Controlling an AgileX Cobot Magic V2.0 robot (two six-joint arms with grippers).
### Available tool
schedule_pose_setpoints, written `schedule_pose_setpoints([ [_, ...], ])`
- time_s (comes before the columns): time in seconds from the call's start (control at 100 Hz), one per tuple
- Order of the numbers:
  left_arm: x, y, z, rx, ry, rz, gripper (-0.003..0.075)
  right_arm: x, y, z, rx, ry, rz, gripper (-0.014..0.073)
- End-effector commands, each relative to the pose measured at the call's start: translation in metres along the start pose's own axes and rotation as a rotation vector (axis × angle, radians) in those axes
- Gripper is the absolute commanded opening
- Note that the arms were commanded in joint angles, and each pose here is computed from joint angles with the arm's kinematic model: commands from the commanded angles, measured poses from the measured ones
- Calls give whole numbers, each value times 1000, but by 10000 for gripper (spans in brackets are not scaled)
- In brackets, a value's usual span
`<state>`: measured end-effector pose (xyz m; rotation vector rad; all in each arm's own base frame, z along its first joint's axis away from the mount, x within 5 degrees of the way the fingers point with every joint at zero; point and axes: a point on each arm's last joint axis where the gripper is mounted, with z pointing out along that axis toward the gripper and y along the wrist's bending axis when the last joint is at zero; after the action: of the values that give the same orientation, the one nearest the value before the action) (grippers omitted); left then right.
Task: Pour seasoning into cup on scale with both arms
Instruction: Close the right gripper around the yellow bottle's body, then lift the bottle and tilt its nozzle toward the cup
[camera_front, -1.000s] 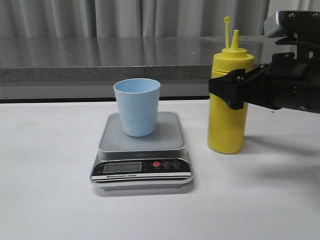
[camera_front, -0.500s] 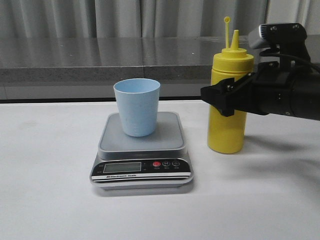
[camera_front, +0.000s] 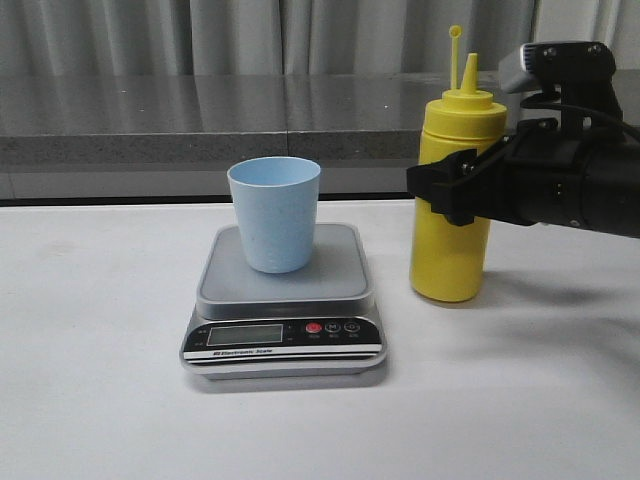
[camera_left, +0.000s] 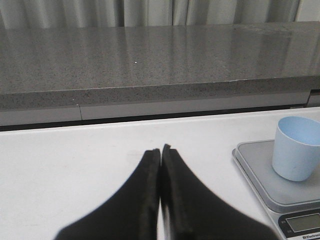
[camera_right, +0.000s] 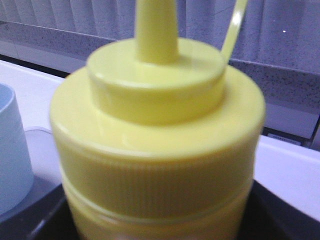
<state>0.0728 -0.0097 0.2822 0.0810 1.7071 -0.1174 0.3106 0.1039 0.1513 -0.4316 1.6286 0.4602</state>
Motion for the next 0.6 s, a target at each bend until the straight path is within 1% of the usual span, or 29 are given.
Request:
schedule_pose_setpoints([
  [0.0,-15,0,-1,-6,-94,-19,-20,-35,2,-2,-12,-164,-72,295],
  [0.13,-15,0,-1,-6,-94,-19,-20,-50,3,-5,-5,-134,-187,295],
  [0.34,-15,0,-1,-6,-94,-19,-20,-79,7,4,-51,7,-375,295],
  [0.51,-15,0,-1,-6,-94,-19,-20,-99,22,22,-101,106,-542,295],
  [0.59,-15,0,-1,-6,-94,-19,-20,-110,29,31,-96,158,-610,295],
])
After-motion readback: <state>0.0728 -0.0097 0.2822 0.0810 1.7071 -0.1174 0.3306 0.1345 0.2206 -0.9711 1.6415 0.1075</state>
